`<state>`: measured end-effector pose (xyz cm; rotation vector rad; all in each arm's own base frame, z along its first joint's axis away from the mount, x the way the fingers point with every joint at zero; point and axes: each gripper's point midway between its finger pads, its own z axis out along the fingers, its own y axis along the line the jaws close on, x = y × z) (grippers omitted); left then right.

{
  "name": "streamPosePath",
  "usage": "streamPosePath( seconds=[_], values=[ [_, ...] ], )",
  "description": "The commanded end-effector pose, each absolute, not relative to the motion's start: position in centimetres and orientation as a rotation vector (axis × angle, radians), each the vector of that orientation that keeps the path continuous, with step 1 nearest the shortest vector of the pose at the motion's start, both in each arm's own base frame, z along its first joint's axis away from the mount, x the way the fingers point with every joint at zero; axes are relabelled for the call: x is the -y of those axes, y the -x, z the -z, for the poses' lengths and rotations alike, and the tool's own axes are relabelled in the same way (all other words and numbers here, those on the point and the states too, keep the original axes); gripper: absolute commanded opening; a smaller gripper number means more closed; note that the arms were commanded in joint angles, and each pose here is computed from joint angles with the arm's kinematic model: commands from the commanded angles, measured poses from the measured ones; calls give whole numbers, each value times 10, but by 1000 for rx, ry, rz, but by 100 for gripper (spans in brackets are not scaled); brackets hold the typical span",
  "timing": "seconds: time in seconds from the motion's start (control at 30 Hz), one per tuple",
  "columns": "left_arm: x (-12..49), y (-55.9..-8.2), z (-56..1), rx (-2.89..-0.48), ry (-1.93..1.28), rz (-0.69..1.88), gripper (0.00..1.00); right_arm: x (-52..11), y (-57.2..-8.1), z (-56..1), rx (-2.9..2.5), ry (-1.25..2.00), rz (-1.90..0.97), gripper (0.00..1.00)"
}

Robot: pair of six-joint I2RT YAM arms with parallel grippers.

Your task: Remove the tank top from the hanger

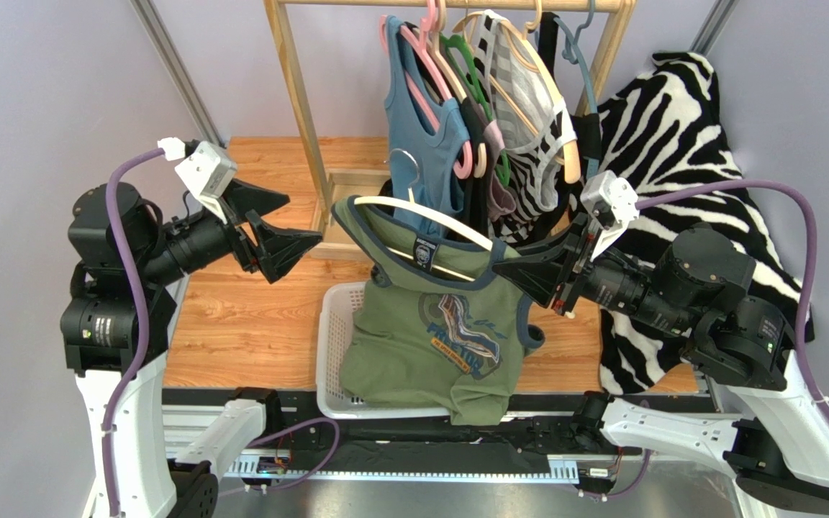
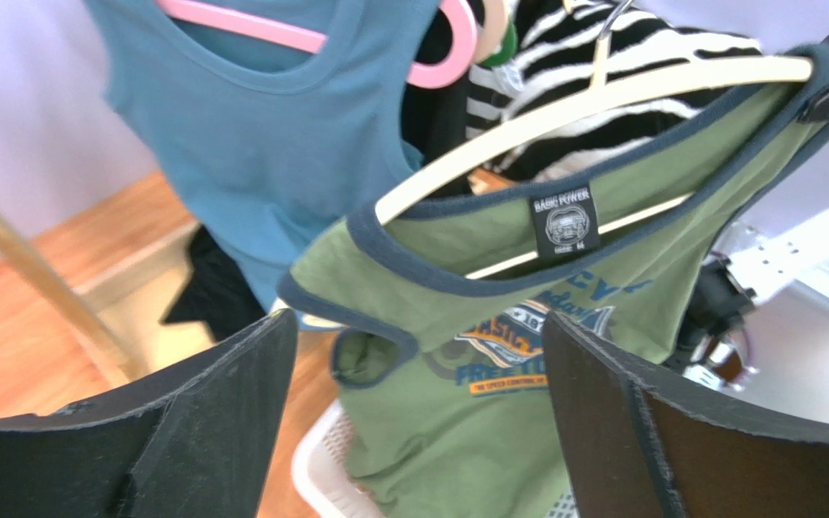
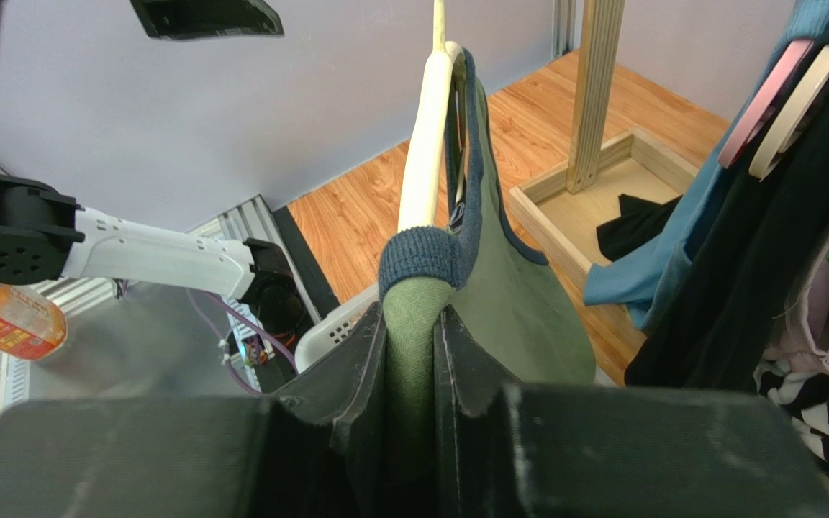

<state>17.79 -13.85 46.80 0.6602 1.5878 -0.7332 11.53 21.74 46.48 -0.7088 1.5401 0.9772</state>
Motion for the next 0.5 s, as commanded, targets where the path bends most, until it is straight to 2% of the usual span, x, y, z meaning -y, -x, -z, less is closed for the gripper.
streamPosePath(
  seconds=[0.0,0.13,0.4,0.47],
  values=[
    [154,-194,-452,-1642,-616,909,89,-214,-108,-520,-1343,624,-1073,0],
    [157,-203,-432,-1692,-620,876,86,-218,-110,-523,-1332,627,-1081,0],
    [166,-226,-413,-1759,-601,791,84,-228,-112,-527,-1315,643,-1095,0],
    [167,-235,-410,-1781,-584,781,79,-232,-113,-524,-1322,652,-1099,0]
  ],
)
